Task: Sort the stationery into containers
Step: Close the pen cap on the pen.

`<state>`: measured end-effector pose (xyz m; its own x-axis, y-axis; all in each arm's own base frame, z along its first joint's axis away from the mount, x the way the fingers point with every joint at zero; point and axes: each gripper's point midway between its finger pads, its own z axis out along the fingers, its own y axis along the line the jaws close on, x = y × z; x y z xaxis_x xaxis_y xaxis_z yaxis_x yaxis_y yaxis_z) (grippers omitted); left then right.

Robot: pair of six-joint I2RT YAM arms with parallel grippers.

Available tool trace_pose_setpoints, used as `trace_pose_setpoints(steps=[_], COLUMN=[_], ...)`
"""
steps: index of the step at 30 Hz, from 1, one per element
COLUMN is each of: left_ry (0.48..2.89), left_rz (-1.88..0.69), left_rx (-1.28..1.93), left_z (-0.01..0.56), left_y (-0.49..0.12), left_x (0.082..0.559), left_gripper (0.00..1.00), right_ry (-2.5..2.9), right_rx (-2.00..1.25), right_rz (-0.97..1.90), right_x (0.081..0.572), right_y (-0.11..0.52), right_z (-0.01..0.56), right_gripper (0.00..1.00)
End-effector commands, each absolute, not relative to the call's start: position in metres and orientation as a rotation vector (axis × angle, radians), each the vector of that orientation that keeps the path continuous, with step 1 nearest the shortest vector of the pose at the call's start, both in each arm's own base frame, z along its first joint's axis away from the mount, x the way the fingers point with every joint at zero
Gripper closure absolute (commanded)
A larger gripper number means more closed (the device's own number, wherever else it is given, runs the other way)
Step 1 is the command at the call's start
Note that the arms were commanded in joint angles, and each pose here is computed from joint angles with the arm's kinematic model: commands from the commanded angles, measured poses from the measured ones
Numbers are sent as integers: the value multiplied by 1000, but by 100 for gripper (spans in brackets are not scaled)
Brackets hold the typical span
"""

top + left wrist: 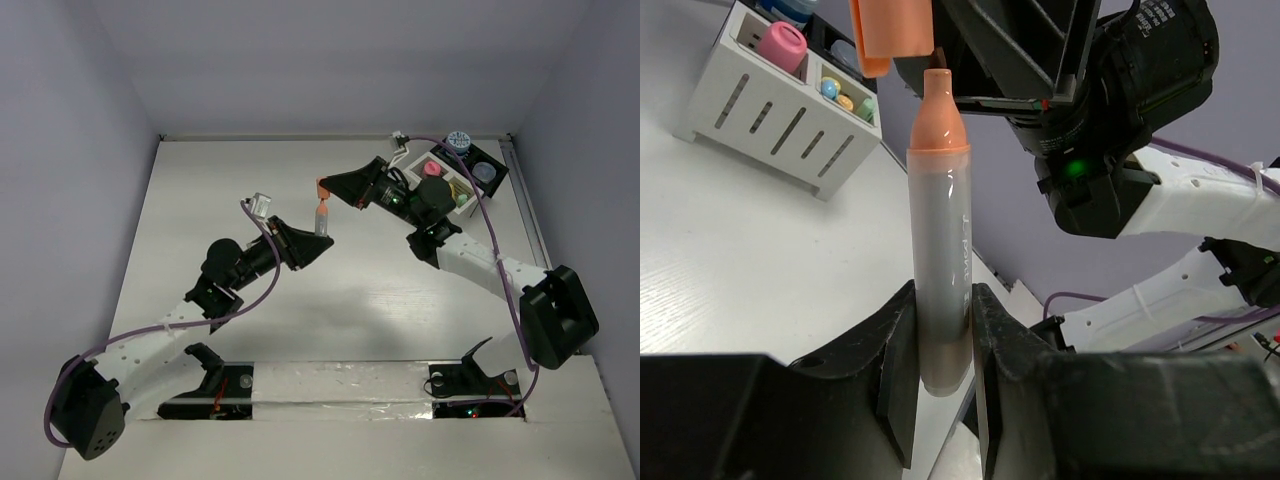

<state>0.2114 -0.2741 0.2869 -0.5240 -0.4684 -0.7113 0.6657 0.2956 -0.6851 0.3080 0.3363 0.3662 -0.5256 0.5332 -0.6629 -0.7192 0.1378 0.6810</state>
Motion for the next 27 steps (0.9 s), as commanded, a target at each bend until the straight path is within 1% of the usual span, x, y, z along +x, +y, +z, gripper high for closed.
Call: trace_pose_setpoints(steps=[1,7,17,27], left_ry=[1475,1479,1478,1452], left_rz=[-1469,-1482,-1466,-1402], left_rx=[223,229,222,221], left_z=[312,309,312,327], left_y=[-275,-277,-275,-271], left_x=[208,207,209,216], left_gripper=[100,100,100,100], right_ry=[1283,1285,1249,1284], right_rx=[-193,-175,-184,-203], right_rz=[1609,1611,1620,1650], right_x=[297,301,295,288], right_y=[327,328,324,327], right_z=[400,401,407,390], right_gripper=[100,100,100,100])
